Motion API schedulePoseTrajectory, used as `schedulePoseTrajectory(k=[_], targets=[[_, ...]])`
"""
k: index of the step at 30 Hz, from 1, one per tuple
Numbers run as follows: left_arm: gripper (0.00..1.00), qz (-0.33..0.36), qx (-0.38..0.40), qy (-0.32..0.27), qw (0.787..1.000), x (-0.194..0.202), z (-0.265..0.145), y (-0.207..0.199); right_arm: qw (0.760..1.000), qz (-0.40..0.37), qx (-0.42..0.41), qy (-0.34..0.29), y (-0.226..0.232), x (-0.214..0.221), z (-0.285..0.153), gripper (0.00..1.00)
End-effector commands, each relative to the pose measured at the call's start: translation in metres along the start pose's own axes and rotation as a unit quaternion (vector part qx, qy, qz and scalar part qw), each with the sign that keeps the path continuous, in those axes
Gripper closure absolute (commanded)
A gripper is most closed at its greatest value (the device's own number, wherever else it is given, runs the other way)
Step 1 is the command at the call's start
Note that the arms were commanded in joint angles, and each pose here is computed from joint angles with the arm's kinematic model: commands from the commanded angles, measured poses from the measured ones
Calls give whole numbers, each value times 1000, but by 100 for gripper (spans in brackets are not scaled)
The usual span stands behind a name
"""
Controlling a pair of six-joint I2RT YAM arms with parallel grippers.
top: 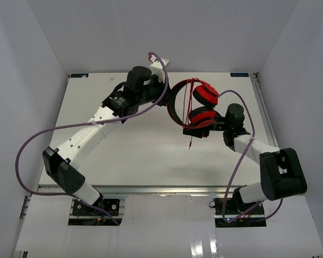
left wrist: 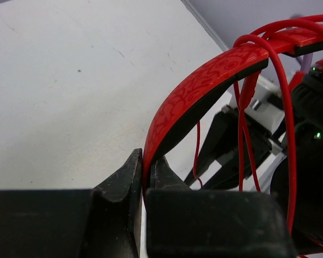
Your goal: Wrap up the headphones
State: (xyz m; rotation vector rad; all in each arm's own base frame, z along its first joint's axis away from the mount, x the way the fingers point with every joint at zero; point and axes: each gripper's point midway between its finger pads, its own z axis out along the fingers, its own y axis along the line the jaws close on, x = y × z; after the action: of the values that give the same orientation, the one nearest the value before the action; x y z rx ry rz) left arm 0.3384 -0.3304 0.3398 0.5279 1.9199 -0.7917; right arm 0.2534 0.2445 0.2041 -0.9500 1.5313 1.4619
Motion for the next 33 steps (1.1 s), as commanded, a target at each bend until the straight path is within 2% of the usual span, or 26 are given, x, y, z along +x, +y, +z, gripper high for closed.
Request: schedulePoseTrajectory(k=[1, 5, 7, 10, 14, 20, 25, 33], targets=[[100, -53, -39, -135, 989, -69, -37, 3, 1000, -15, -16, -10, 12, -1, -1, 74], [100, -99, -96, -156, 978, -67, -39, 31, 1000, -13, -8, -12, 14, 5, -3, 92], [100, -116, -125, -159, 972, -61, -40, 44, 1000, -14, -5, -13, 15, 5, -4, 92], [100, -151, -212, -148, 954, -35, -35, 84, 999, -25, 17, -15, 13, 4, -6, 92], [100, -156, -266, -93, 947, 19, -15, 115, 997, -29, 74, 8, -7, 19, -10, 92], [100, -191, -319, 17, 928, 126, 25, 148, 992, 40, 115, 40, -34, 63, -11, 92], [100, -213, -337, 51, 915, 163, 40, 158, 986, 81, 120, 79, -55, 95, -3, 92], [100, -185, -335, 155, 911, 222, 61, 162, 974, 108, 142, 138, -77, 129, 1, 91]])
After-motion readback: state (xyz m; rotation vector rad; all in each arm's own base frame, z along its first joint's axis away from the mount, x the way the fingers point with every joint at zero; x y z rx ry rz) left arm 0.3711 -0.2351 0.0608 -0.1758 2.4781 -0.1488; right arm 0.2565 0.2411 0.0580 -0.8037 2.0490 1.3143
